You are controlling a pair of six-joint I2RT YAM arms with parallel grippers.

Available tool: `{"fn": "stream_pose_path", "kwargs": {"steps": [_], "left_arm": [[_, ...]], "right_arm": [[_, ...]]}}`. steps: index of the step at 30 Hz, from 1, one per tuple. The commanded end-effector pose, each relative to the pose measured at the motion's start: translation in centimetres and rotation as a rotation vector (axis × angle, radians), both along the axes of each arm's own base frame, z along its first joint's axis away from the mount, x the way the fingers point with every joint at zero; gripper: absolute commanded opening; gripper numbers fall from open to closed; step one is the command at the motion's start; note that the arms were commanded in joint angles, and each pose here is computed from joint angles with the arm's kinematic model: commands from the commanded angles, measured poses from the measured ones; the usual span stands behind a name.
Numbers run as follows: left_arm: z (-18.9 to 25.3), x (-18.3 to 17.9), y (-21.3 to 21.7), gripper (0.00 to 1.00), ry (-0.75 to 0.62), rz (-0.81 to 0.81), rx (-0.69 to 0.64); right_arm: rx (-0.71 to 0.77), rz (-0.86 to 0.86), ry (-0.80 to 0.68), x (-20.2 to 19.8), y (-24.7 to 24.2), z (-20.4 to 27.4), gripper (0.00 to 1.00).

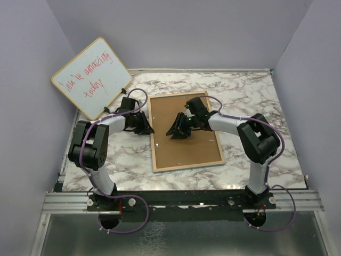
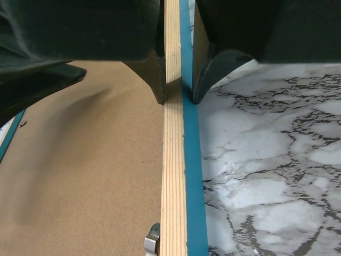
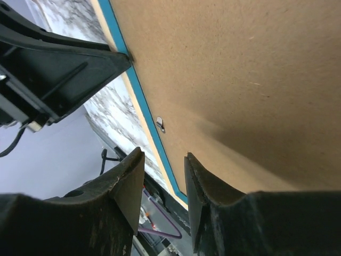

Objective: Put the photo into the frame

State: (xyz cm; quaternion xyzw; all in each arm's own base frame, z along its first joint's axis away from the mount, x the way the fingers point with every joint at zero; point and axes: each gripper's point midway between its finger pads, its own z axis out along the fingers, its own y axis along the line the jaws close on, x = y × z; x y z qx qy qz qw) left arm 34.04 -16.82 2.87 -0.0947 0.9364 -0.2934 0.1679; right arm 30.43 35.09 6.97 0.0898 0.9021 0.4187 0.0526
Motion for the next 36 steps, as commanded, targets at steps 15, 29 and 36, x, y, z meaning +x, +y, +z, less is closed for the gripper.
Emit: {"fn": "stream_pose_path", "kwargs": {"steps": [15,29,36], "left_arm": [[-3.5,-2.8,-0.5,0.06,0.093,0.024,0.001],[-3.5,-2.3,-0.8,0.06,0.103,0.037,-0.038],[-3.4,-2.1,-0.5,0.06,0.102,0.043,-0.036]], "right_arm": [[-0.055,-0.024,0.042,-0.9,5.8,-4.0,0.34],[-0.1,0.061,-0.023,-2.2,6.5,-5.0,0.34],[-0.033,0.041,-0.173,-1.6,6.1,-2.2,0.35]]}}
